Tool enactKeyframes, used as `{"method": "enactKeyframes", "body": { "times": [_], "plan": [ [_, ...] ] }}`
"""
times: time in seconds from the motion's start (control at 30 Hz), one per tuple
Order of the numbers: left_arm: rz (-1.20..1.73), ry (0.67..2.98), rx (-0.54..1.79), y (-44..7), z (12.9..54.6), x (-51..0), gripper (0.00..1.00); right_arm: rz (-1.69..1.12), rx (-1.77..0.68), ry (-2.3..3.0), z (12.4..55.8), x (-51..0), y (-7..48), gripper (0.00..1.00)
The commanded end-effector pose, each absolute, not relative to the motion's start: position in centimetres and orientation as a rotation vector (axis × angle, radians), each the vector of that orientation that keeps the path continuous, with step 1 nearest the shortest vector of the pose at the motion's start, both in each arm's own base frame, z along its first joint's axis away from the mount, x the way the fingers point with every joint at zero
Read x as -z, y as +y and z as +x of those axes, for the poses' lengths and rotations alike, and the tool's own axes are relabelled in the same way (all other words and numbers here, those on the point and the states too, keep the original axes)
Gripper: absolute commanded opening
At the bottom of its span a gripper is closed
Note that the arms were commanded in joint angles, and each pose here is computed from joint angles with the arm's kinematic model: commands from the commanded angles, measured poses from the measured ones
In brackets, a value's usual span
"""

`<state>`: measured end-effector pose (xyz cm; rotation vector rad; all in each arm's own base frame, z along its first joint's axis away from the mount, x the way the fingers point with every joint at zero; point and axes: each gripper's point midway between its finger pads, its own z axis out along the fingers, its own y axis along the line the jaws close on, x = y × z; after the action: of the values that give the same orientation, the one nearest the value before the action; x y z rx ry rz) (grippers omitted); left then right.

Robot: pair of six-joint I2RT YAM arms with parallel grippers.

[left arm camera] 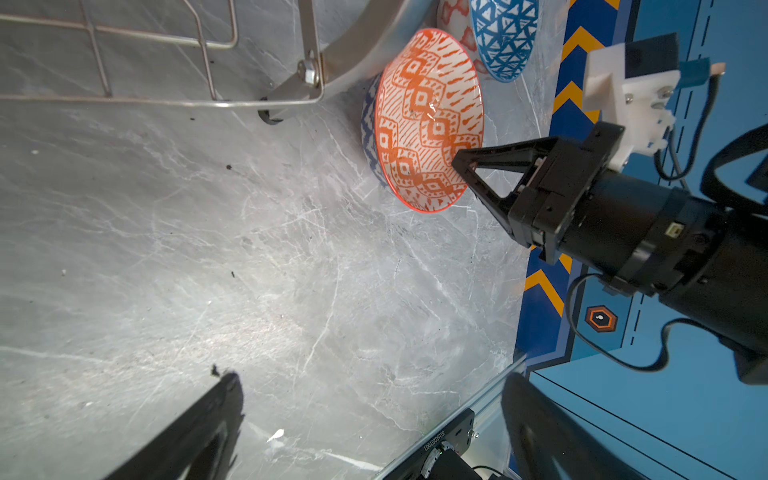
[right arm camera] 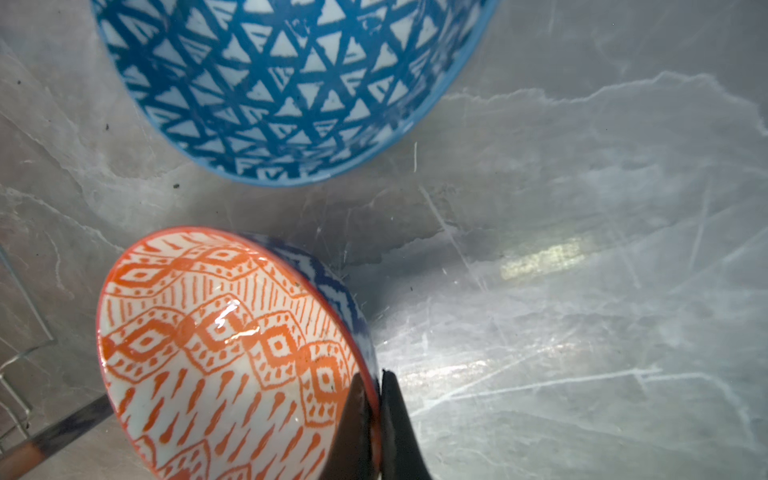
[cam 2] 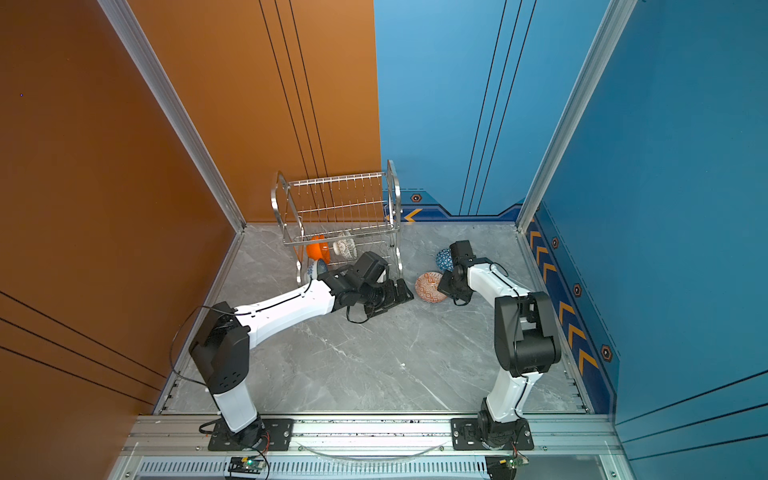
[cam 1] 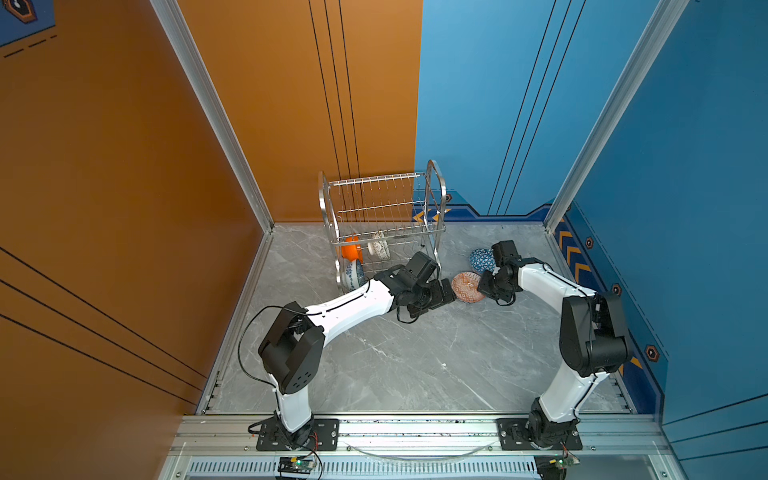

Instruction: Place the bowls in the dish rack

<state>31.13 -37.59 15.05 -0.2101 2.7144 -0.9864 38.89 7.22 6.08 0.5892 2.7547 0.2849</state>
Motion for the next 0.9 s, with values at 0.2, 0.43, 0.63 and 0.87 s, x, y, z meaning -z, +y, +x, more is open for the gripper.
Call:
{"method": "enactKeyframes", "body": {
  "times": [0.2,0.43,0.63,0.87],
  "plan": [
    [-0.198,2.731,0.829,-35.2,31.2,-13.7,0.98,0.407,-0.308,2.812,32.3,-7.7,10.9,0.0],
    [-0.28,2.721,0.77,-31.6,30.4,-13.2,0.99,0.223,-0.35,2.848,29.7,-7.6,15.9,0.0],
    [-0.377,2.701,0.728,-27.6,29.3,-12.9,1.0,0.09,-0.387,2.858,29.3,-7.1,21.3,0.0],
    [-0.506,2.693,0.687,-22.3,27.2,-11.7,0.98,-0.017,-0.399,2.869,29.8,-6.4,26.1,0.0]
  ]
}}
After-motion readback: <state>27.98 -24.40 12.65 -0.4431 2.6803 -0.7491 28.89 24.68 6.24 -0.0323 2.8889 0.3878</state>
